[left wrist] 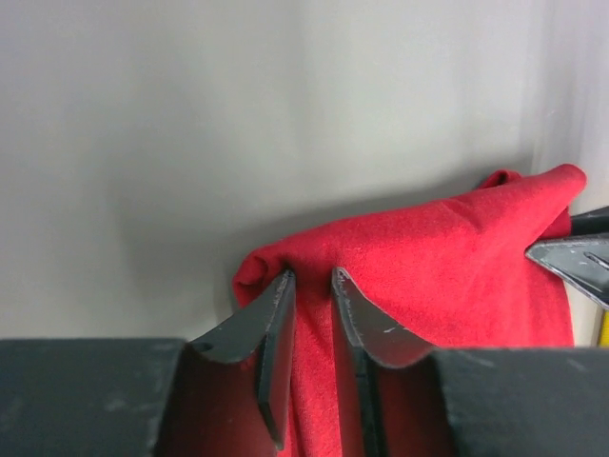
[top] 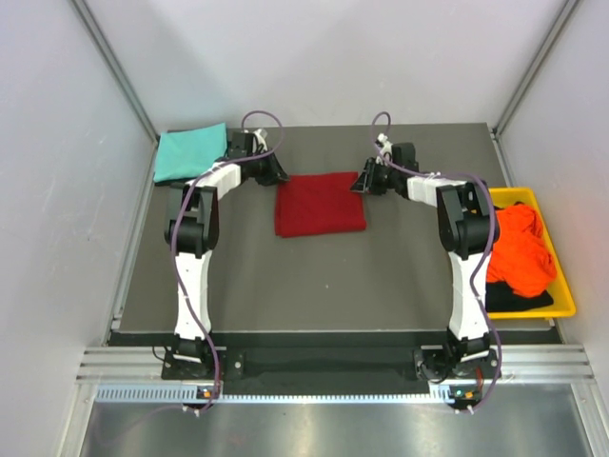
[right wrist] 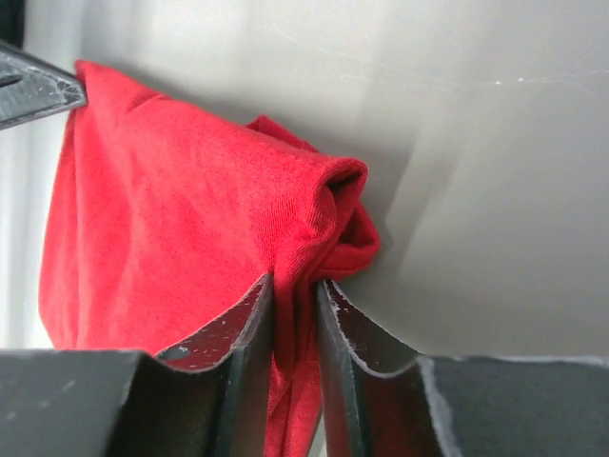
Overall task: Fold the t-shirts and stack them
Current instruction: Fold the tshirt, then neatly place the folded tshirt to the corner
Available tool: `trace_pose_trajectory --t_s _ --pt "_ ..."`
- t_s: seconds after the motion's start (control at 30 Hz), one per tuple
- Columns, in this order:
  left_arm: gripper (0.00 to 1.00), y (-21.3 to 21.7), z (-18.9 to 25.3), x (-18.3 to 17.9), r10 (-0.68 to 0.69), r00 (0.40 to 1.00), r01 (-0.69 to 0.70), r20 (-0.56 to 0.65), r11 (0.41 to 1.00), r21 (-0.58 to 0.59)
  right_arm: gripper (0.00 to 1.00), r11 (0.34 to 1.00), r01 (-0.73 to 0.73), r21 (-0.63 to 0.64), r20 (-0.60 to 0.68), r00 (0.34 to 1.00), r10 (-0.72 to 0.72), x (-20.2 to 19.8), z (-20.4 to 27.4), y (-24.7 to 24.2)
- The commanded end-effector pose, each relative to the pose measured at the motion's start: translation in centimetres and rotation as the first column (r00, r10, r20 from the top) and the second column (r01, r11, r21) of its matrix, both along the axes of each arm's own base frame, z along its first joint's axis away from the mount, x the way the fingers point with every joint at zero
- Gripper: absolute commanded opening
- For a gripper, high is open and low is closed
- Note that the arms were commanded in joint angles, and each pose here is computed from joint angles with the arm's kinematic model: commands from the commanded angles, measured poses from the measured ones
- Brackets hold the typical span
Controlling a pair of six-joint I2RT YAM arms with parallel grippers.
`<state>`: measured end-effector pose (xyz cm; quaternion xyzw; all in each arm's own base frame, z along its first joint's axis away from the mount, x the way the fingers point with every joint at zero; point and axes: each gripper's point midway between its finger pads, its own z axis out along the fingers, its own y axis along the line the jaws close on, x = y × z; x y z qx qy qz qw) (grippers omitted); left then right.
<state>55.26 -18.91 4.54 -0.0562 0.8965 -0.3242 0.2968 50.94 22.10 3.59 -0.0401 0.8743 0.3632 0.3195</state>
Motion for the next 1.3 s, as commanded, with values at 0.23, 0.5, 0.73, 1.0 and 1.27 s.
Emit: trace_pose_trajectory --t_s 0.23,0.5,0.73,1.0,1.27 --pt "0.45 1.8 6.6 -0.2 -0.016 0.999 0.015 0.042 0.999 0.039 0.61 0.997 -0.040 0.072 0.044 0.998 0.037 0.7 3.6 -0.3" --pt "0.46 2.0 13.8 -4.4 -0.013 0.981 0.012 0.192 1.000 0.006 0.63 0.995 0.061 -0.085 -0.032 0.997 -0.064 -2.7 7.7 -4.7" --pt "0.45 -3.5 12.3 -7.4 -0.162 0.982 0.174 0.100 0.975 -0.134 0.44 0.998 -0.037 0.042 -0.004 0.999 0.037 -5.7 13.3 -1.4" --pt "0.43 -6.3 6.1 -9.0 -0.158 0.987 0.156 -0.012 0.985 -0.075 0.07 0.971 -0.163 0.174 -0.111 0.977 0.184 -9.2 7.3 1.5" --pt "0.43 -3.6 -0.3 -11.2 -0.095 0.985 0.112 -0.143 0.988 0.111 0.06 0.995 -0.068 0.076 -0.222 0.971 0.083 -9.8 -0.6 -2.7"
